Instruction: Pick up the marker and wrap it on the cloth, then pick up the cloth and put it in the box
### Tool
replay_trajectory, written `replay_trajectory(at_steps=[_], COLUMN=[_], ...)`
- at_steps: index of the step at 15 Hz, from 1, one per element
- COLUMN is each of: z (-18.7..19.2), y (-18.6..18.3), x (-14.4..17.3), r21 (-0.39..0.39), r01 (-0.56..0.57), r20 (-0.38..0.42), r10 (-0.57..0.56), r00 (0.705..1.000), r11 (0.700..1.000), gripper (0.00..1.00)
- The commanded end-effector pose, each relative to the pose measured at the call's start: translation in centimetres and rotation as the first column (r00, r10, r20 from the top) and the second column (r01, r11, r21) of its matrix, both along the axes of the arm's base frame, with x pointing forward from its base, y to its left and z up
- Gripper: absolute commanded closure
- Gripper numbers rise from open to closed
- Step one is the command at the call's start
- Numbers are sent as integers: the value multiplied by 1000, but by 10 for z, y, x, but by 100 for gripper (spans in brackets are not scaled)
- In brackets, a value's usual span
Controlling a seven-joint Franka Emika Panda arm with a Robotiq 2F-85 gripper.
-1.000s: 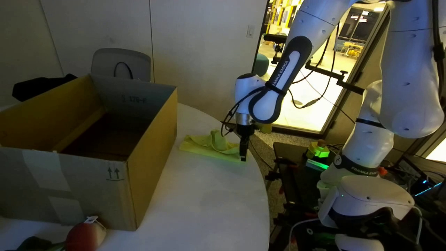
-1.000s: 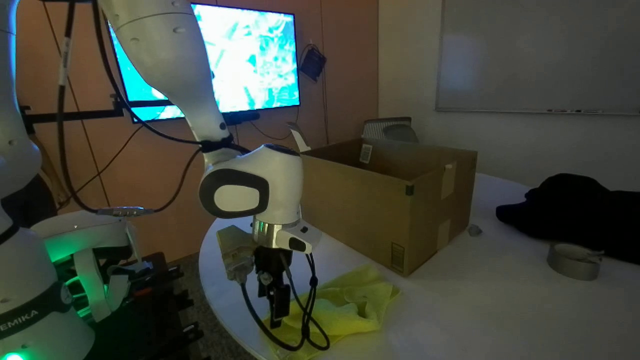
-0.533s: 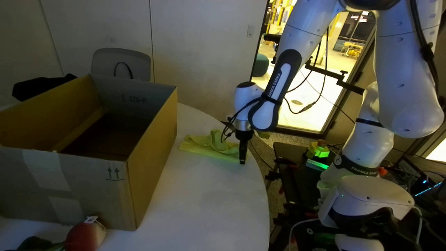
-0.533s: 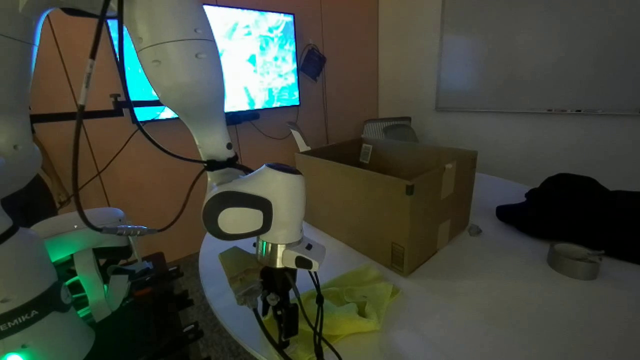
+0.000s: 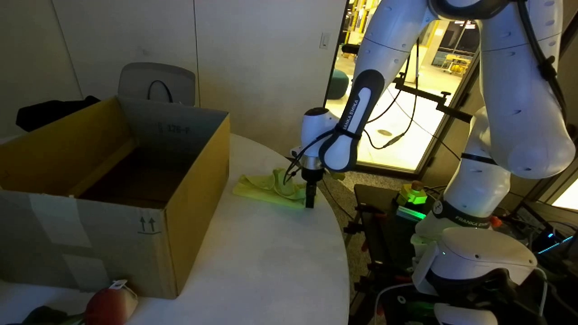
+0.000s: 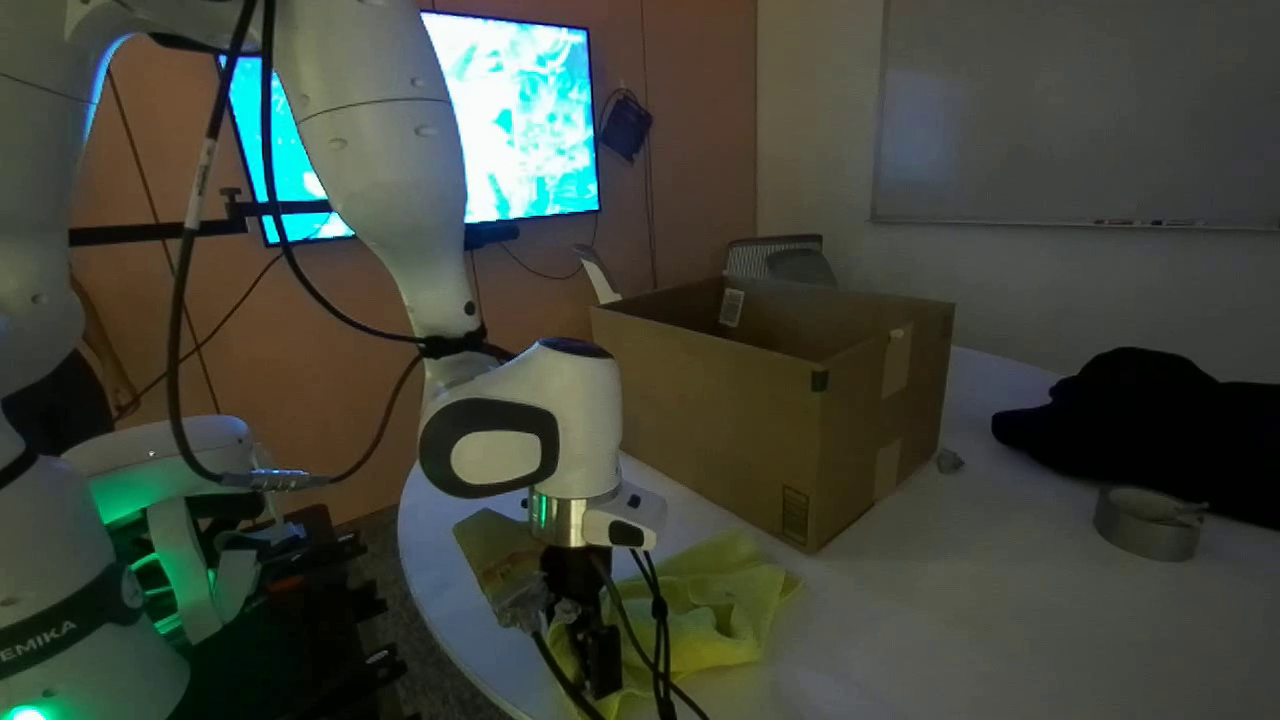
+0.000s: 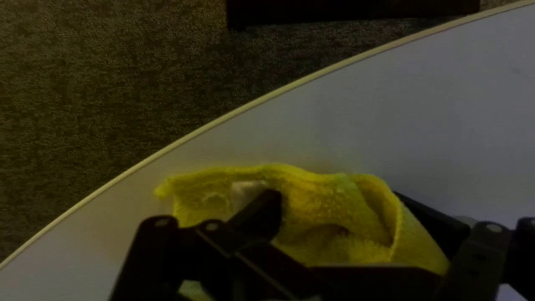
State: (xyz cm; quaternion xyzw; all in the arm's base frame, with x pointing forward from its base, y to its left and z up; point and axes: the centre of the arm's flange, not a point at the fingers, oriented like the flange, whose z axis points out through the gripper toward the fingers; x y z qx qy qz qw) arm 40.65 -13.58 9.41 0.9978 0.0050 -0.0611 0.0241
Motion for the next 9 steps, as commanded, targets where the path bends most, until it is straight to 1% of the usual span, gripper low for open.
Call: replay_trajectory(at_steps=[1,3,4,6,8,9], z=[-5,1,6,17,30,37], y=[-8,-8,-8,-10,-11,-13], x=[6,7,6,3,-2,-4], r21=[-24,-29,-33,-41,-57,-65], r01=[-26,-37,-39,-48,-50,-56], r20=[2,0,-1,-1,12,17], r10=[26,37,39,48,51,57], r00=[1000,999,999,999,999,998], r11=[999,999,999,998,997,996], gripper=[66,80,88,94,96,92])
